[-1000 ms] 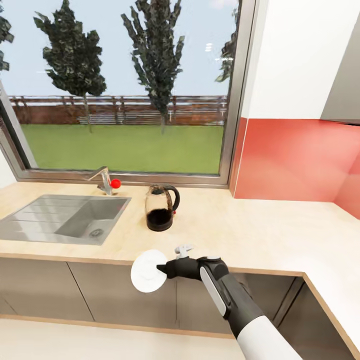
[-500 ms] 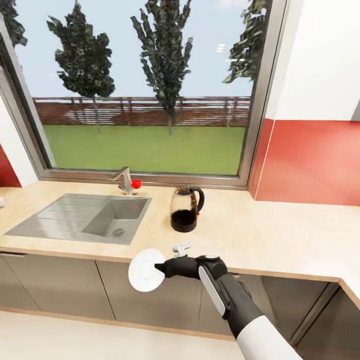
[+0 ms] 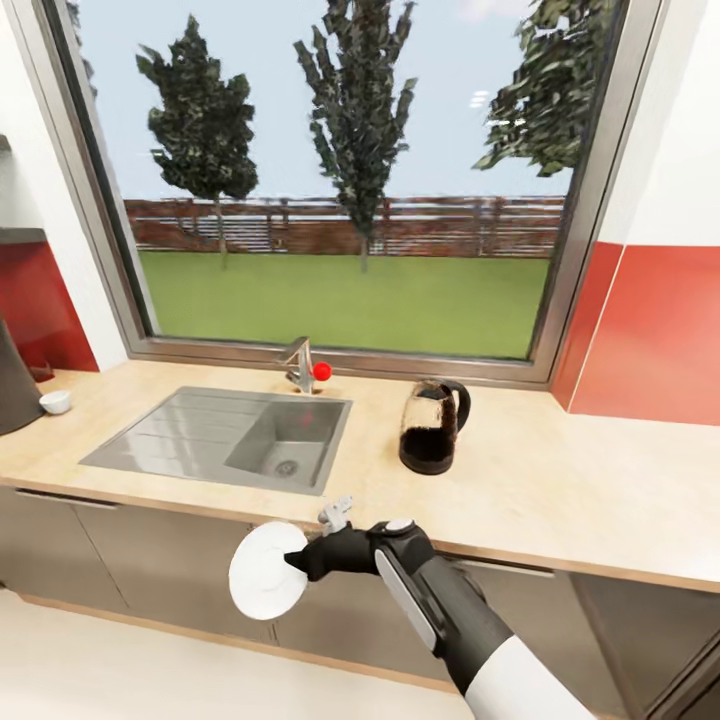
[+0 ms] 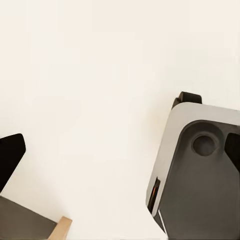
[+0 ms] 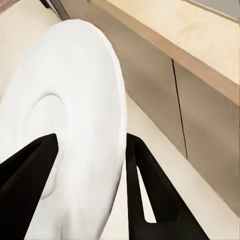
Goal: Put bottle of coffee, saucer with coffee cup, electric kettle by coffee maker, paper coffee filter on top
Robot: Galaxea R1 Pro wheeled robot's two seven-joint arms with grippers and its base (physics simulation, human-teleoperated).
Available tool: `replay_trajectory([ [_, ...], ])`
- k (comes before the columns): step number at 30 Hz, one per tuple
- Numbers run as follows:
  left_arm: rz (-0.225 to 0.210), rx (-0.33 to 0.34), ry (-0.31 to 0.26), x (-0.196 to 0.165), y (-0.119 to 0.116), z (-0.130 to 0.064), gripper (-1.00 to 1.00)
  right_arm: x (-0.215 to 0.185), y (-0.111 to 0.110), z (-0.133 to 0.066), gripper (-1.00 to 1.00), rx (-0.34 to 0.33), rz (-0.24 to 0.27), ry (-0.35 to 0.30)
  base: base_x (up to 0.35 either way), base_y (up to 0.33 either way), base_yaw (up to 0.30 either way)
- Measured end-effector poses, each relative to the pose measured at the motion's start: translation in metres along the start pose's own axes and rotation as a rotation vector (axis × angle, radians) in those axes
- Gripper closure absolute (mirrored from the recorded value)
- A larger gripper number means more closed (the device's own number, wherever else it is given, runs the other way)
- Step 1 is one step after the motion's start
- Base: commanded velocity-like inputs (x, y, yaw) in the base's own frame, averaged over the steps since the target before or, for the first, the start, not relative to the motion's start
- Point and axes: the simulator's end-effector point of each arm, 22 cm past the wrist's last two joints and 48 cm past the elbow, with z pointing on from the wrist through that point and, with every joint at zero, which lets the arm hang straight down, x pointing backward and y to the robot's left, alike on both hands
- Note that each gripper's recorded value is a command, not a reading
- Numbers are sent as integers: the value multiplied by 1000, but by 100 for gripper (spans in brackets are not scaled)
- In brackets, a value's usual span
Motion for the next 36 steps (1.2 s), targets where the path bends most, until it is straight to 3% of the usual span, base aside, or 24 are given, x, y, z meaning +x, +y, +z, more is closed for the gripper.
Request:
replay_trajectory([
  [3,1,-1,5,4,1,0,-100,4,10,3,100,-13,-30,14,238,258,4],
  [13,9,4,6,6,-3,0,-100,3,15,4,100,-20,-42,13,264,241,0],
  [36,14,11,6,6,-9,0,-100,-5,16,1,100,-20,-48,-2,43,334,0],
])
